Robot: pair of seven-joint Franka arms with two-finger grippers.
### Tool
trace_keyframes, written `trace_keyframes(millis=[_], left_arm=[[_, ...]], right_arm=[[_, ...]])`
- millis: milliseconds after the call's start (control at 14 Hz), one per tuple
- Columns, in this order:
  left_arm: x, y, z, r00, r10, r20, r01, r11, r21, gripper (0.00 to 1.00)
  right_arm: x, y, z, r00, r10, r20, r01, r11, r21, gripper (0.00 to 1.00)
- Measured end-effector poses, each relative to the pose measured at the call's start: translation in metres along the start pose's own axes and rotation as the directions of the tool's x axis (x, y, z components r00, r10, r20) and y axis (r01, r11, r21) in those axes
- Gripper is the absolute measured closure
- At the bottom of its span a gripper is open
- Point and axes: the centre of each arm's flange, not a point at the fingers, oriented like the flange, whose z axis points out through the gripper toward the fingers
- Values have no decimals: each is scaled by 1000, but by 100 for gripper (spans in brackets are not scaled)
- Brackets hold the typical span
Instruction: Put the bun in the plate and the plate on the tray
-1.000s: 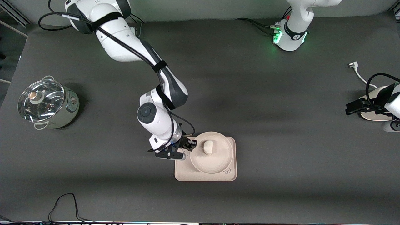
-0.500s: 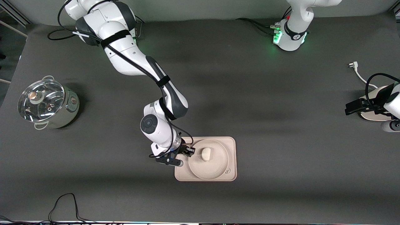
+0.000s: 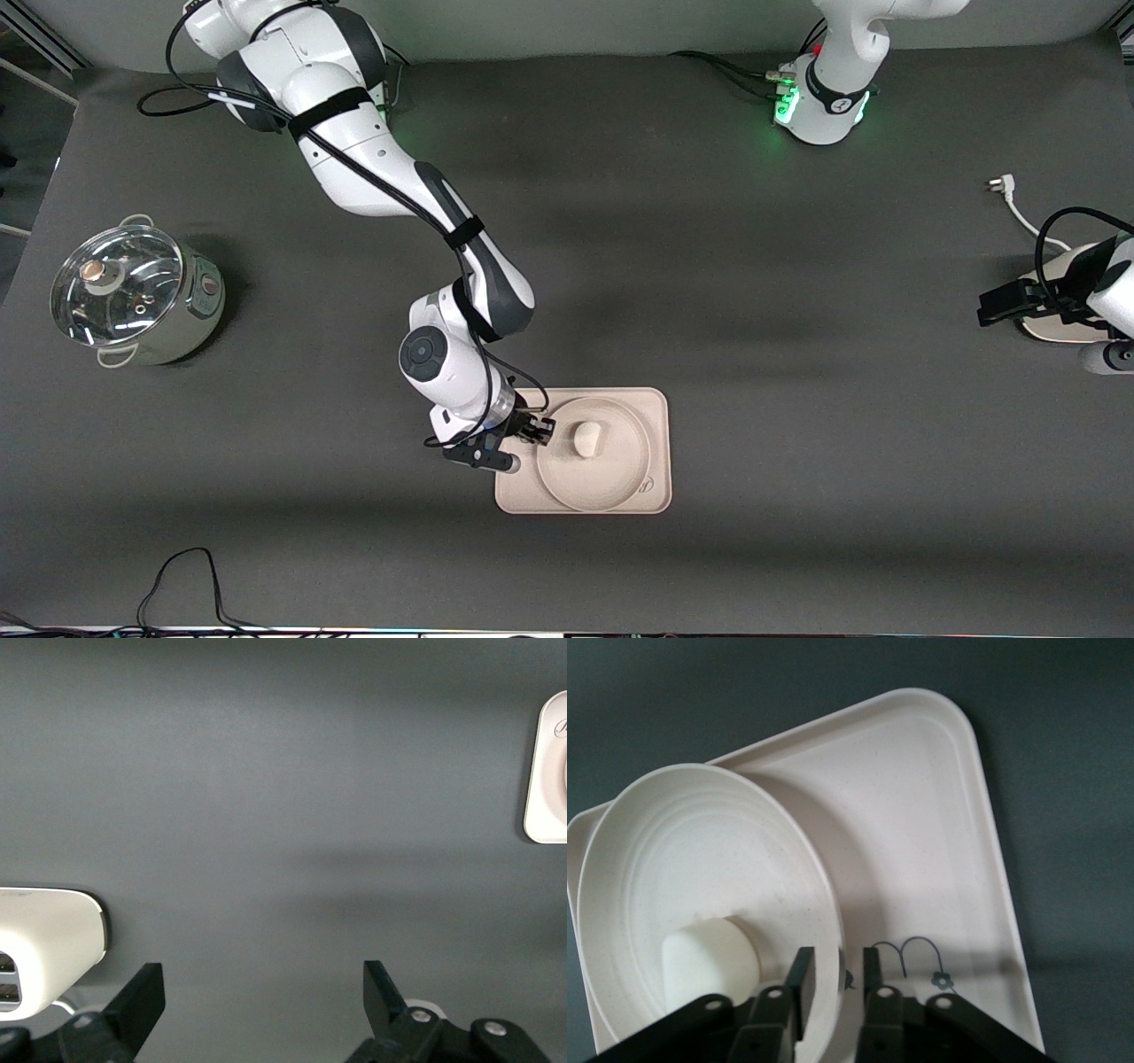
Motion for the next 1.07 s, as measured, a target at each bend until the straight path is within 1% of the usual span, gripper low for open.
trace_keyframes(millis=[214,286,357,429,500,643,786,929,1071], left_arm=[[0,0,0,1000,0,0,0,1000,0,0],[0,0,0,1000,0,0,0,1000,0,0],[0,0,0,1000,1,0,-1,1000,0,0],[0,0,0,1000,1,0,-1,1000,0,0],[0,1,0,1000,1,0,-1,1000,0,0],[0,1,0,1000,1,0,-1,1000,0,0],[0,1,0,1000,1,-1,-1,1000,0,0],[0,1,0,1000,1,-1,-1,1000,0,0],[0,1,-1,1000,1,-1,-1,1000,0,0]], right_arm=[[5,-4,-9,1000,0,-14,0,1000,13,34],[7,-7,-16,1000,0,-4,0,1000,12,25],[10,-10,-29,1000,0,16,0,1000,8,14],[15,-13,-47,999,2,39,-2,1000,3,5],[20,-14,-69,998,6,68,-5,1000,-6,0],[34,-11,-127,992,14,123,-10,999,-31,0],[50,4,-198,987,20,159,-11,998,-60,0],[63,36,-274,983,-14,182,31,995,-91,0],[65,80,-344,975,-73,210,95,990,-99,0]])
